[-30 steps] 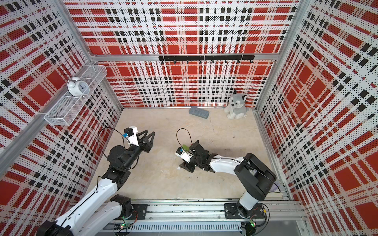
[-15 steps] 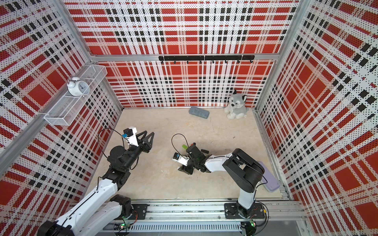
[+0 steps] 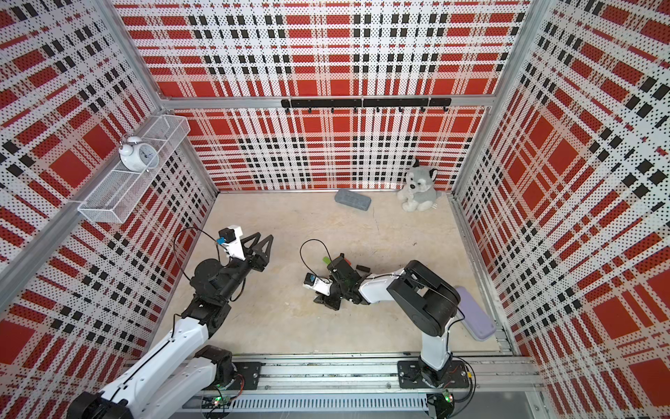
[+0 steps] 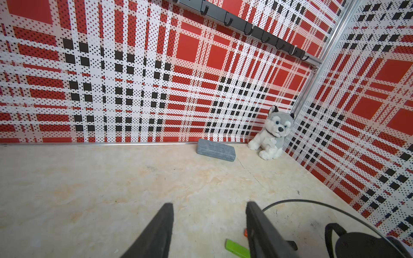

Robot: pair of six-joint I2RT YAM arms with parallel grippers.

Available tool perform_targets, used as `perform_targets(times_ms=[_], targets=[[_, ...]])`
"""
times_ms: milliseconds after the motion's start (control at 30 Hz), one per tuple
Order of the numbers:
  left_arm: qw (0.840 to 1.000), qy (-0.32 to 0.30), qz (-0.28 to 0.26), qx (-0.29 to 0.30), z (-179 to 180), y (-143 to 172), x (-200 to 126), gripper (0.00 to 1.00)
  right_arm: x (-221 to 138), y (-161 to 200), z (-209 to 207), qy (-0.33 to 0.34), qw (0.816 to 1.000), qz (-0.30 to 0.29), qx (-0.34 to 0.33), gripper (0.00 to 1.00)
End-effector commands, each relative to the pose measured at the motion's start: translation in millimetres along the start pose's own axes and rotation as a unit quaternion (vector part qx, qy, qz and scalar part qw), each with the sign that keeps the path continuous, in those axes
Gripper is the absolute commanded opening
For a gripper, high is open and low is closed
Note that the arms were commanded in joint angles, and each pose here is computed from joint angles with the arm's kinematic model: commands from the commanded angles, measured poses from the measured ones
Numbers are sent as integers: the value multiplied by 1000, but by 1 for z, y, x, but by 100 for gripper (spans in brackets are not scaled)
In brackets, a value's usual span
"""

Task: Close the usb drive cover
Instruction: Pick up the cover from the center of the board.

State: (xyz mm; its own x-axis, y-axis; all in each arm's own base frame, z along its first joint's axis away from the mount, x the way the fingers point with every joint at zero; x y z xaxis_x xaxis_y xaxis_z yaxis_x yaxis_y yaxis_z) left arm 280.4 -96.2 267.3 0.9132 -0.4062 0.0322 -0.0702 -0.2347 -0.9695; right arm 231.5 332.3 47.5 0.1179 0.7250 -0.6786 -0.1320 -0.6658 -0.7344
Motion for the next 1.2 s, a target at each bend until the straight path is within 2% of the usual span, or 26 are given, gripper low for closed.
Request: perform_targets(times_ms=[0, 100, 267, 633, 800, 900, 1167], targets=[[1000, 10, -4, 0, -2, -1, 0, 55, 7, 20, 7, -17, 999, 30, 19, 30], [1000, 11, -1, -2, -2, 1, 1, 55, 6, 22, 5, -13, 999, 32, 26, 28], [1000, 13, -1, -2, -2, 1, 1, 55, 2, 22, 1, -4, 999, 33, 32, 34], [1000, 14, 2, -3, -2, 1, 3, 55, -2, 25, 1, -10, 998, 35, 45, 27], [1000, 14, 5, -7, -2, 2, 4, 55, -1, 24, 0, -14, 999, 31, 42, 21], [1000, 14, 7, -12, -2, 4, 4, 55, -2, 19, 0, -13, 999, 25, 36, 17], [998, 17, 35, -44, -1, 15, 7, 55, -24, -10, -5, 16, 1000, -26, -3, 17]])
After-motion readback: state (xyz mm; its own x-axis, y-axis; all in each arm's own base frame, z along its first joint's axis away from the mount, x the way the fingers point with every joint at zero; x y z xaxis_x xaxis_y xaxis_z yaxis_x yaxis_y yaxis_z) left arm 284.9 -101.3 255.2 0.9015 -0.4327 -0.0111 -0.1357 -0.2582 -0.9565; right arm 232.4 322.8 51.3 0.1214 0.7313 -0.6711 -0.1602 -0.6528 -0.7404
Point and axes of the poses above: each gripper's point midway between its finger pads, its own x axis out along the fingers, its own z axis along the line the jaws close on, y = z × x, the point moved 4 cm from there along -x, back along the fingers, and after that the axes turned 1 degree about x, right-handed, at the moved point
